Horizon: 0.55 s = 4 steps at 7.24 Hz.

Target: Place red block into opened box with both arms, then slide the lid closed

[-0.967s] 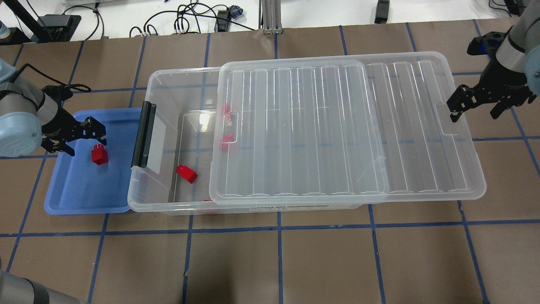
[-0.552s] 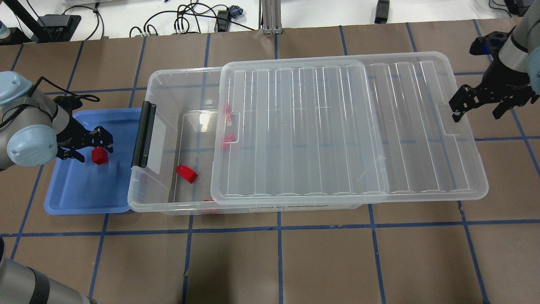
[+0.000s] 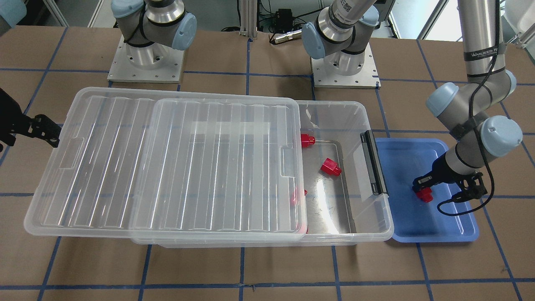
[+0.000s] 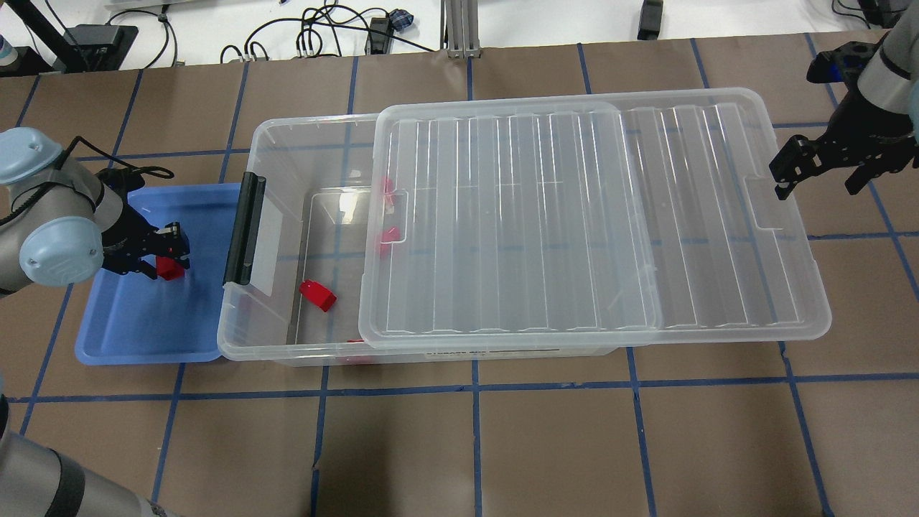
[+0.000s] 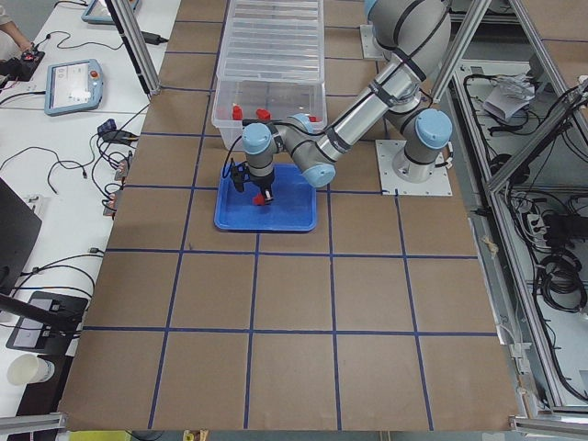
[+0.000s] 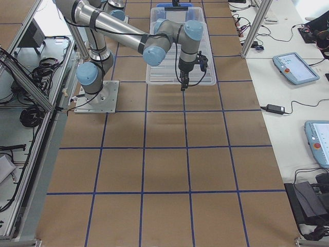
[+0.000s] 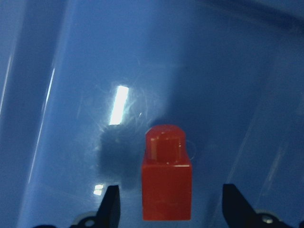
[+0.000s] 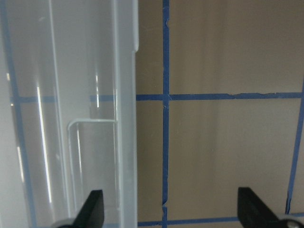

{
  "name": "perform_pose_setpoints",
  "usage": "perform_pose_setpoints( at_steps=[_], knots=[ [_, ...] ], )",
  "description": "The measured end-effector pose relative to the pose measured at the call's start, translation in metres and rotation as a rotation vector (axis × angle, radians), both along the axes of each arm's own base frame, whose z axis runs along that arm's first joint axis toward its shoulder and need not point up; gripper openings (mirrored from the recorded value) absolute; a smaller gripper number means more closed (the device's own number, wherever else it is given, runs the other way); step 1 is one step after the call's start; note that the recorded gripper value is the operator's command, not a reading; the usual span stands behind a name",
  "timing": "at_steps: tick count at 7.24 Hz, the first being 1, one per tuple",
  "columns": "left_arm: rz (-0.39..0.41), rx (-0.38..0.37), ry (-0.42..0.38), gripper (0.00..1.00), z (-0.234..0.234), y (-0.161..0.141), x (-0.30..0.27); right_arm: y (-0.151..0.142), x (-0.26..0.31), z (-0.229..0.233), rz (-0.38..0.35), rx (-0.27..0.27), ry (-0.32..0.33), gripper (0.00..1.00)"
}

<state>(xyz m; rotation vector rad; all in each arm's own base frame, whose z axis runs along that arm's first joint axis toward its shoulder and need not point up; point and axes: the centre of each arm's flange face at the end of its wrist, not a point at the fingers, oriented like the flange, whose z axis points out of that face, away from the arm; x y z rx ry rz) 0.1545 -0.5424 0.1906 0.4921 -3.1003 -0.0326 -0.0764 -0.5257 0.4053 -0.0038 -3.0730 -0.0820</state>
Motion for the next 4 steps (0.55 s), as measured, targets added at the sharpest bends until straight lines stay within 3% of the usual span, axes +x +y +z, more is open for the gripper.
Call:
perform_pose_setpoints(
  at_steps=[2, 4],
  knots=[
    [-0.013, -0.049, -0.025, 0.00, 0.055, -0.010, -0.003, 0.029, 0.014, 0.060, -0.047, -0.013, 0.006, 1.00],
    [-0.054, -0.035, -0.005, 0.00, 0.161, -0.019, -0.030, 0.052, 0.026, 0.099, -0.072, 0.000, -0.003, 1.00]
  ],
)
